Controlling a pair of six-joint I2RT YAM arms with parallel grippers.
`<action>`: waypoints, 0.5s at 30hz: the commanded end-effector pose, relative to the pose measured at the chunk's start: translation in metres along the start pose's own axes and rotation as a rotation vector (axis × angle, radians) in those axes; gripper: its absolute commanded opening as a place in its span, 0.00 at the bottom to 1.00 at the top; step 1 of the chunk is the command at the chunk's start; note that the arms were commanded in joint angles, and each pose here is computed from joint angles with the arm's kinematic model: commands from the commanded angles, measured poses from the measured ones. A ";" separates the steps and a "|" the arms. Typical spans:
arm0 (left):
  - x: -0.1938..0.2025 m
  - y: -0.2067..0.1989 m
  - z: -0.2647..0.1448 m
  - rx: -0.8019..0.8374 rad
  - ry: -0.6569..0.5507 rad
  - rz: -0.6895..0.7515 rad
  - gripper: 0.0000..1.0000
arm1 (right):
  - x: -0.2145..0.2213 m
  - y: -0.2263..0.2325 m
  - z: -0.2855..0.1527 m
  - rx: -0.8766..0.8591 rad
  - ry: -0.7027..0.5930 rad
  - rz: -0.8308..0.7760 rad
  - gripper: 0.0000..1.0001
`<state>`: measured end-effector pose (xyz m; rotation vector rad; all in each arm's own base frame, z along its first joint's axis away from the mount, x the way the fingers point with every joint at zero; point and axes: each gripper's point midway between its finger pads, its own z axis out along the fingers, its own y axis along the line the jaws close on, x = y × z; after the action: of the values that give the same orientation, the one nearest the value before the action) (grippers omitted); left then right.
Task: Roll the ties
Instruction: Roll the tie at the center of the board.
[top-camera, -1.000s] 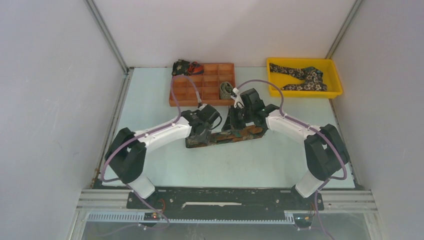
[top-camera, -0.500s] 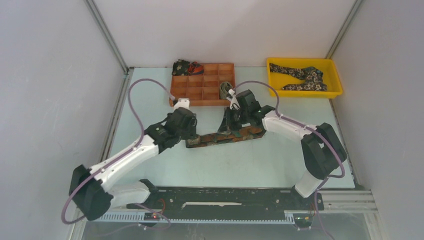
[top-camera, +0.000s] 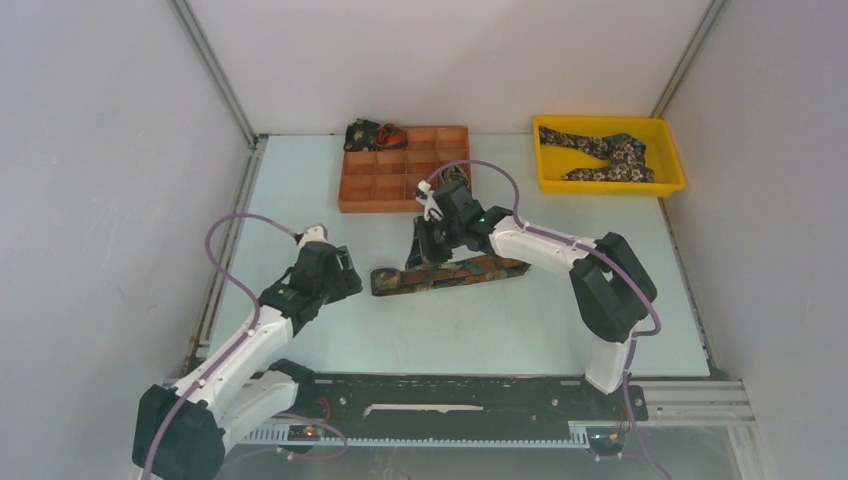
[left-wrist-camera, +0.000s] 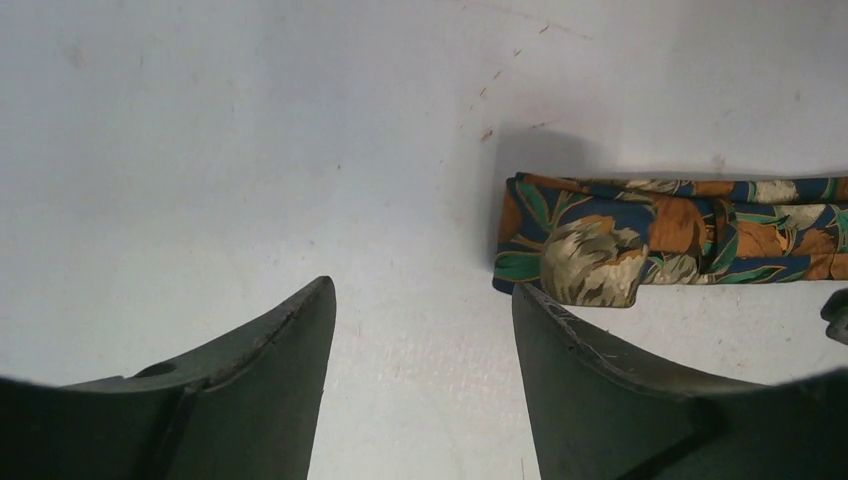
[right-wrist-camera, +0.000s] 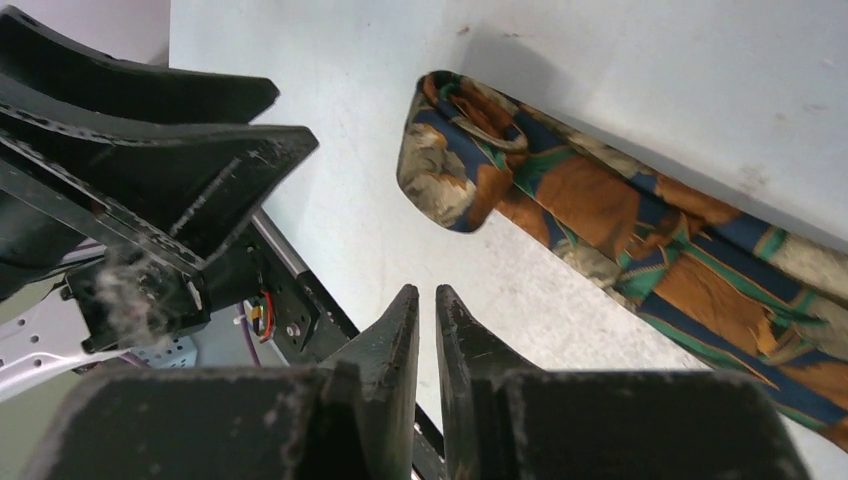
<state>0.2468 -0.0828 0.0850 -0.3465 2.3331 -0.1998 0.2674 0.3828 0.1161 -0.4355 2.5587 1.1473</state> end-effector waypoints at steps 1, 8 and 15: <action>-0.007 -0.012 0.000 0.112 -0.034 -0.099 0.71 | -0.012 0.016 0.014 -0.002 -0.005 -0.032 0.16; 0.001 -0.001 0.009 0.134 -0.018 -0.131 0.72 | -0.012 0.022 0.035 0.024 0.026 -0.061 0.33; 0.008 -0.002 0.016 0.140 0.009 -0.127 0.72 | -0.011 0.016 0.047 0.051 0.047 -0.052 0.34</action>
<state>0.2434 -0.0804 0.0626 -0.4392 2.3276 -0.3690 0.2689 0.4250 0.0968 -0.5135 2.6124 1.0935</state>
